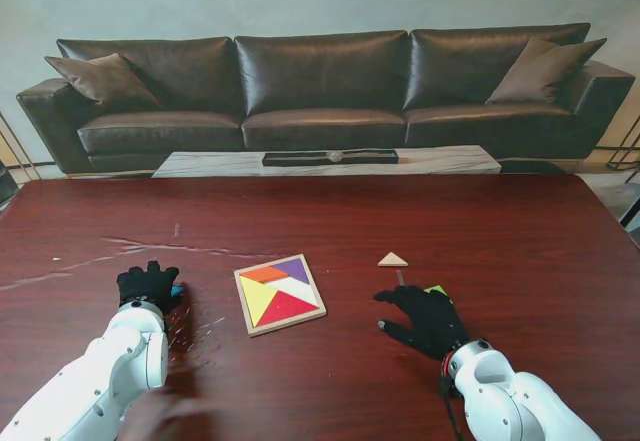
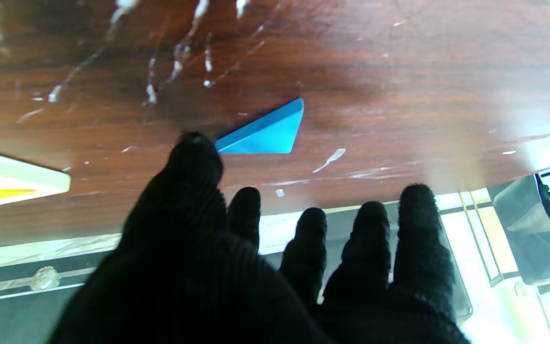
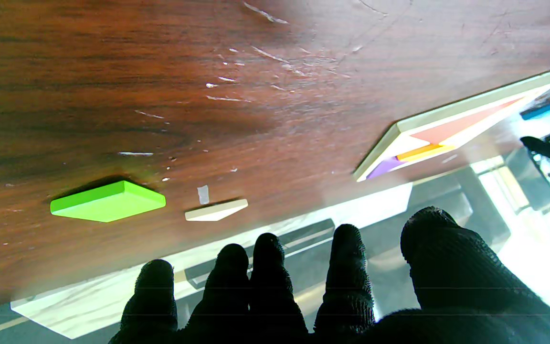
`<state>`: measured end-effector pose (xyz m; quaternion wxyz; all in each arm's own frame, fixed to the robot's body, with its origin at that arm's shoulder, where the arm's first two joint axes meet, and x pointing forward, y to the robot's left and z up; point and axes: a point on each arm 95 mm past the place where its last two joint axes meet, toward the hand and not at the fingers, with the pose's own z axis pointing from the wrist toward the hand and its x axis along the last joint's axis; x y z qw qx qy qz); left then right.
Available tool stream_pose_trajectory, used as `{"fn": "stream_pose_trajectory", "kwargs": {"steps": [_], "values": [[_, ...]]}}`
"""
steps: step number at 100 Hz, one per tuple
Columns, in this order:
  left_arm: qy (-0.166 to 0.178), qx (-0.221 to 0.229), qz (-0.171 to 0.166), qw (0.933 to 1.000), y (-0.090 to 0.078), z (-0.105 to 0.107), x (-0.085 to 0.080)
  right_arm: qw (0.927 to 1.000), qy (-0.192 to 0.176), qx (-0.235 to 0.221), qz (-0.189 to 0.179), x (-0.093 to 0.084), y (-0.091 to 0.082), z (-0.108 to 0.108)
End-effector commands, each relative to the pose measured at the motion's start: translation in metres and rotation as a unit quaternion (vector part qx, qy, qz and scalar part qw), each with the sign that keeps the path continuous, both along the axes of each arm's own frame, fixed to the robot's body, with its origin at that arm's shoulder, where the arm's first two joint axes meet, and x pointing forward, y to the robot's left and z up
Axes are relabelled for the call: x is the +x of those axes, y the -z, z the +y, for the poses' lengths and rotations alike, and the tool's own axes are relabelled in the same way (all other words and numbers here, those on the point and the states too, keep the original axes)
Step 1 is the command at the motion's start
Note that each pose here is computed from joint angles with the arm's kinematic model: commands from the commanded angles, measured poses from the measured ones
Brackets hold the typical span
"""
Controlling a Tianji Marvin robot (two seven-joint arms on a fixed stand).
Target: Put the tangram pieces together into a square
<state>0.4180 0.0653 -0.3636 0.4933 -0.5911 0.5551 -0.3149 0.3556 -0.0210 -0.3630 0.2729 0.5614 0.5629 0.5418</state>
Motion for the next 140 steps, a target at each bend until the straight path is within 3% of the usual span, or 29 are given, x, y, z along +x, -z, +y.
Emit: {"fn": "stream_pose_trajectory", "kwargs": {"steps": [1,48,87,140], "values": [[-0.006,0.0,0.002,1.0,0.001,0.005,0.003,1.0,-0.003,0.0,0.002,-0.002,0.0,0.003],[-0.023,-0.029,0.027,0.999,0.016,0.009,0.012,1.0,0.0,0.0,0.005,-0.002,0.0,0.003],[-0.035,-0.029,0.044,0.998,0.03,0.008,0.005,1.0,0.0,0.002,0.003,-0.001,0.0,0.004],[-0.026,-0.018,0.056,0.9979,0.049,-0.002,-0.009,1.0,-0.003,0.004,0.003,-0.002,0.0,0.005]]}}
